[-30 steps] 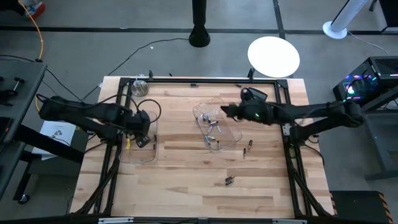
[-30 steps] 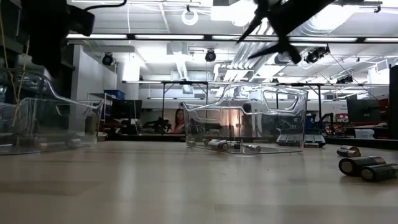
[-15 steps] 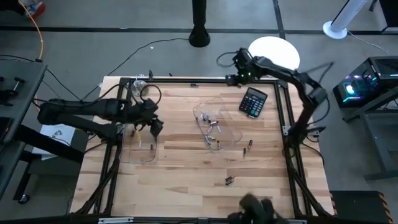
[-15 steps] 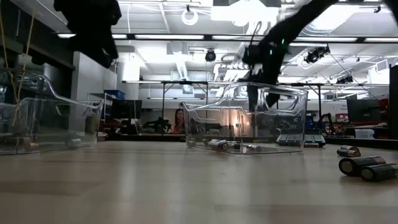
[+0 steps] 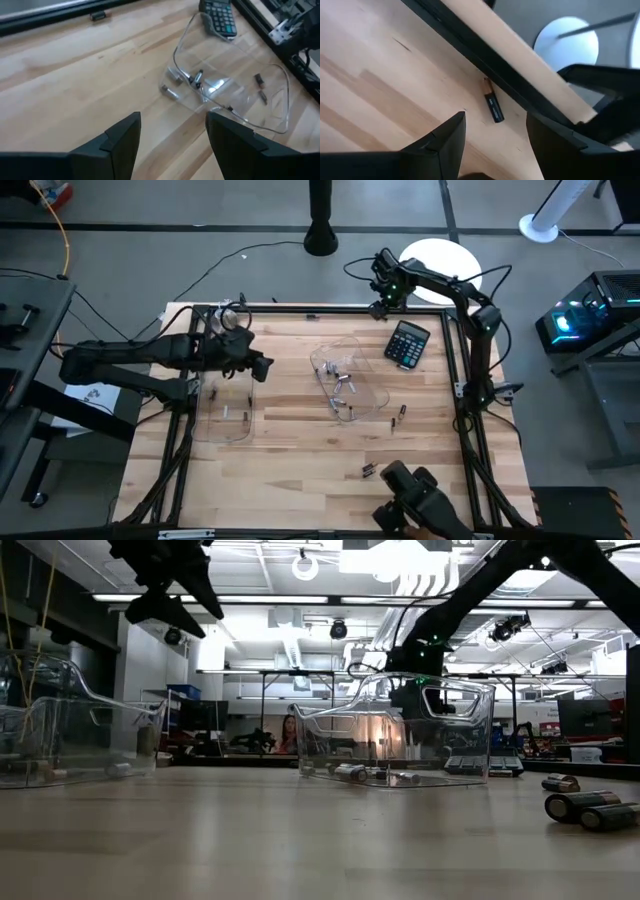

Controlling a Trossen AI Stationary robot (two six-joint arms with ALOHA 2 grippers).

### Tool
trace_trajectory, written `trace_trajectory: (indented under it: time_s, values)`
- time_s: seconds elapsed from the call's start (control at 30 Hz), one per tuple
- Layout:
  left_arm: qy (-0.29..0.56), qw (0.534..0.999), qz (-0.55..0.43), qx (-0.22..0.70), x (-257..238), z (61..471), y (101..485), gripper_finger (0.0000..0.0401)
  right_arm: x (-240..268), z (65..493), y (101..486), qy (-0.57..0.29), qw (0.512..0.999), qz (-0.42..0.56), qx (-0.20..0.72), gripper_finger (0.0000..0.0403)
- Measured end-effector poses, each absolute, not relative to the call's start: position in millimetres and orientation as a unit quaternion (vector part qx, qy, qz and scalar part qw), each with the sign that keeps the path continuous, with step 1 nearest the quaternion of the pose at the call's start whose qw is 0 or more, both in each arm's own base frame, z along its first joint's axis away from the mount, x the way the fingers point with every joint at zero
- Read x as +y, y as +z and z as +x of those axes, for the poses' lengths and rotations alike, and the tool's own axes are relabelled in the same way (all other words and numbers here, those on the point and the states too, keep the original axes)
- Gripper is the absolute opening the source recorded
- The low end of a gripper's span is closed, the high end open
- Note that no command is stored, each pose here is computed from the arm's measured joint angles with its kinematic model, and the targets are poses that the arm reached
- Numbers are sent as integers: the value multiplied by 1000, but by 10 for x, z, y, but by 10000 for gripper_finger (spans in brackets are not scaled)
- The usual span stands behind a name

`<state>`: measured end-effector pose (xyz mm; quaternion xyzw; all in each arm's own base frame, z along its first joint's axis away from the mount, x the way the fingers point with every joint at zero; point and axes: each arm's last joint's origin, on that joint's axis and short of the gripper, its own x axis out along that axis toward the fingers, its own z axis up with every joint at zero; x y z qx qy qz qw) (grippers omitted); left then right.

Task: Sort batteries
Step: Put the black battery into the left transparent bin

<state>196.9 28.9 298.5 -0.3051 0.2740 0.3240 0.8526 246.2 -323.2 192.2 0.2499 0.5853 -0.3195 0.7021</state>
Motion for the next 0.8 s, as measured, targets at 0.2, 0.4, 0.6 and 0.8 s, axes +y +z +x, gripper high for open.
trace_trajectory:
  time_s: [0.2,0.4,0.6,0.8]
  values:
    - [335,851,-303,269,354,1963,2990,218,-3233,2468,1636,-304,681,262,612,204]
    - [332,855,-289,274,365,1960,2989,218,-3247,2550,1438,-312,672,255,622,204]
    - [332,855,-288,276,364,1958,2987,218,-3206,2628,1233,-301,652,250,649,188]
    - [311,876,-279,241,363,1967,3078,218,-3123,2714,1328,-298,662,223,650,26]
